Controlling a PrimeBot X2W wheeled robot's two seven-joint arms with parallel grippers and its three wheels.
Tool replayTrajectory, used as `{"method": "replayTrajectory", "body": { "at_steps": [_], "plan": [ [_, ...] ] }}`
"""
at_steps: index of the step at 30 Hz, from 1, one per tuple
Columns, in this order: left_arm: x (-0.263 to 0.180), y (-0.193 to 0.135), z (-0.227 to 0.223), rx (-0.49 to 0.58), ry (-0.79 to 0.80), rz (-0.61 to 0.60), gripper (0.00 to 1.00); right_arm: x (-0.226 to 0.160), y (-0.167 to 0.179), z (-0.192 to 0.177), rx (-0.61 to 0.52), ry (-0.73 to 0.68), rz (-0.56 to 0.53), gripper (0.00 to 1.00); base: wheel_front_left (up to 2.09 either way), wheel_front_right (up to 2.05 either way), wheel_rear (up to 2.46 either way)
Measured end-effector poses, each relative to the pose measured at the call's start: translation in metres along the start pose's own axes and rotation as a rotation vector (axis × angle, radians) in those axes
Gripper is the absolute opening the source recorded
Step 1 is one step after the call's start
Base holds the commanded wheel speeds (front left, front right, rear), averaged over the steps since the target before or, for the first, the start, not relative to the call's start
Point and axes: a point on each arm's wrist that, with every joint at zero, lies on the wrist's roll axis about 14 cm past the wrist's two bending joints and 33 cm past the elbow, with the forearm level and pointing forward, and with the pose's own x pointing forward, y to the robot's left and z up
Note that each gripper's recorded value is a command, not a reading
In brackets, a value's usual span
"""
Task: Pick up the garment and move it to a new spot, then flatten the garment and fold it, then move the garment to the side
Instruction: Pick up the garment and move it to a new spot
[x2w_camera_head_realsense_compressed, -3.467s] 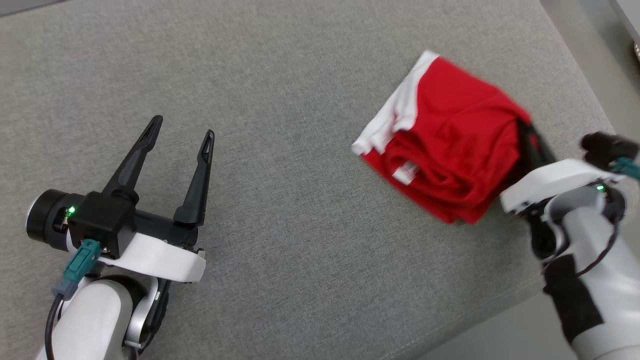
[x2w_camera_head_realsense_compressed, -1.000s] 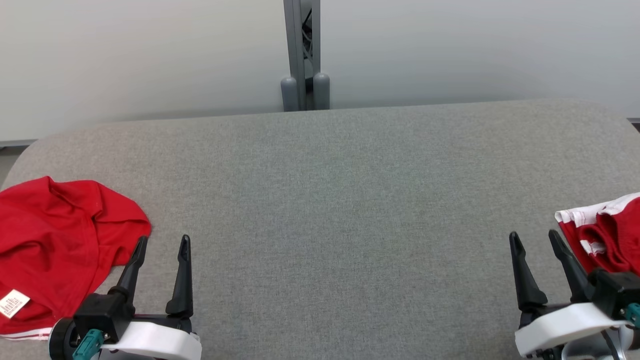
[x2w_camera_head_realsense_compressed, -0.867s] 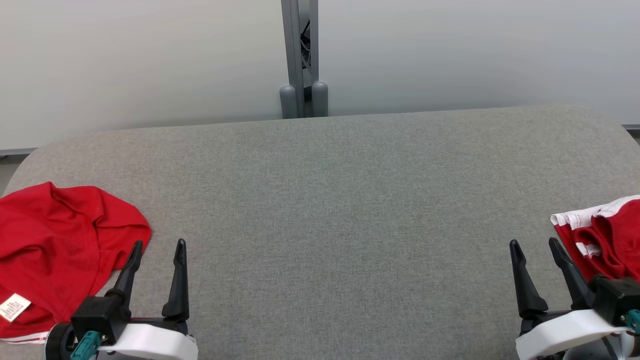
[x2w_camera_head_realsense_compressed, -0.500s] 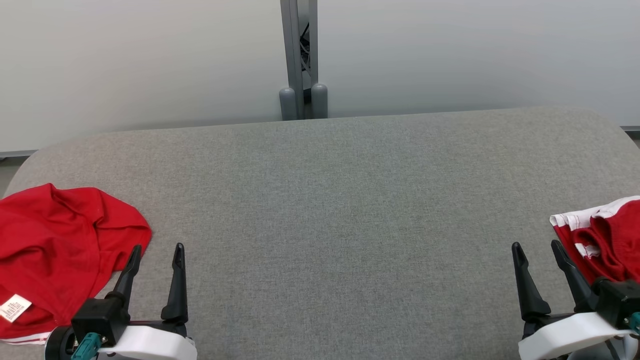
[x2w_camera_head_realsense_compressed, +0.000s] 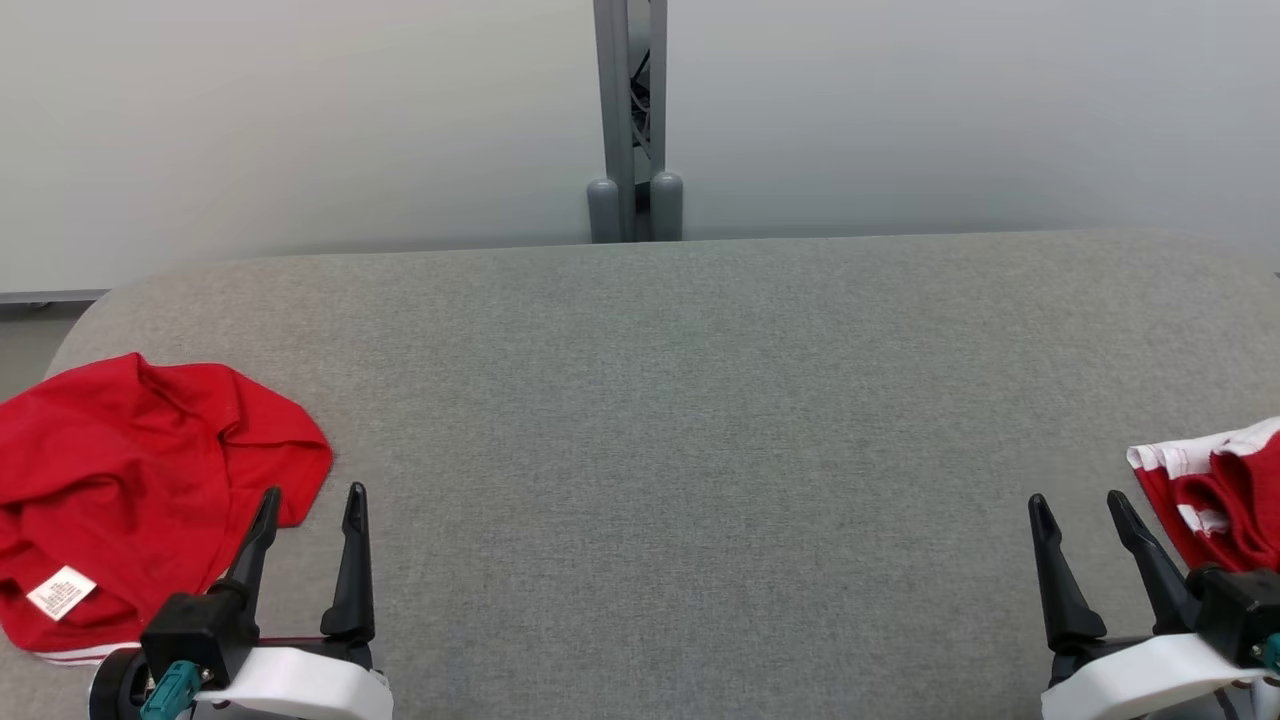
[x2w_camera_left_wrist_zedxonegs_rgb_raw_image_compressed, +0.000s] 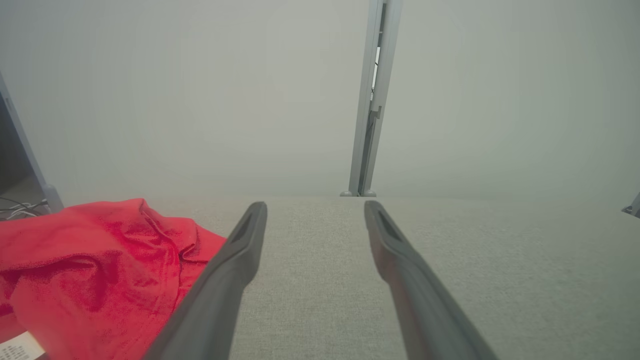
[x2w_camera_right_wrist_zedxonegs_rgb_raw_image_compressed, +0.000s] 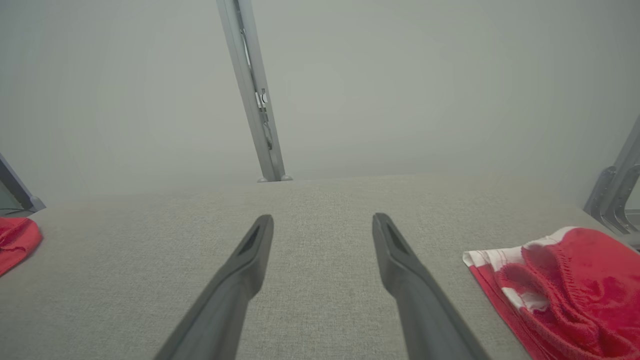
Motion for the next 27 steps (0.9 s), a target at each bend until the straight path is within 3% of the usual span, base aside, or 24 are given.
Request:
{"method": "replayTrajectory", "body": {
  "at_steps": [3,20,27],
  "plan": [
    [-0.004,0.009,0.004,0.001,-0.011,0.031,1.00,0.003,0.010,-0.001,-0.002,0.005,0.031,1.00,0.00,0.00,0.00],
    [-0.089,0.116,0.031,0.006,-0.093,0.412,1.00,0.032,0.158,-0.017,0.015,0.068,0.469,1.00,0.00,0.00,0.00],
    [-0.118,0.135,0.034,0.004,-0.104,0.500,1.00,0.034,0.192,-0.023,0.021,0.087,0.564,1.00,0.00,0.00,0.00]
  ]
}}
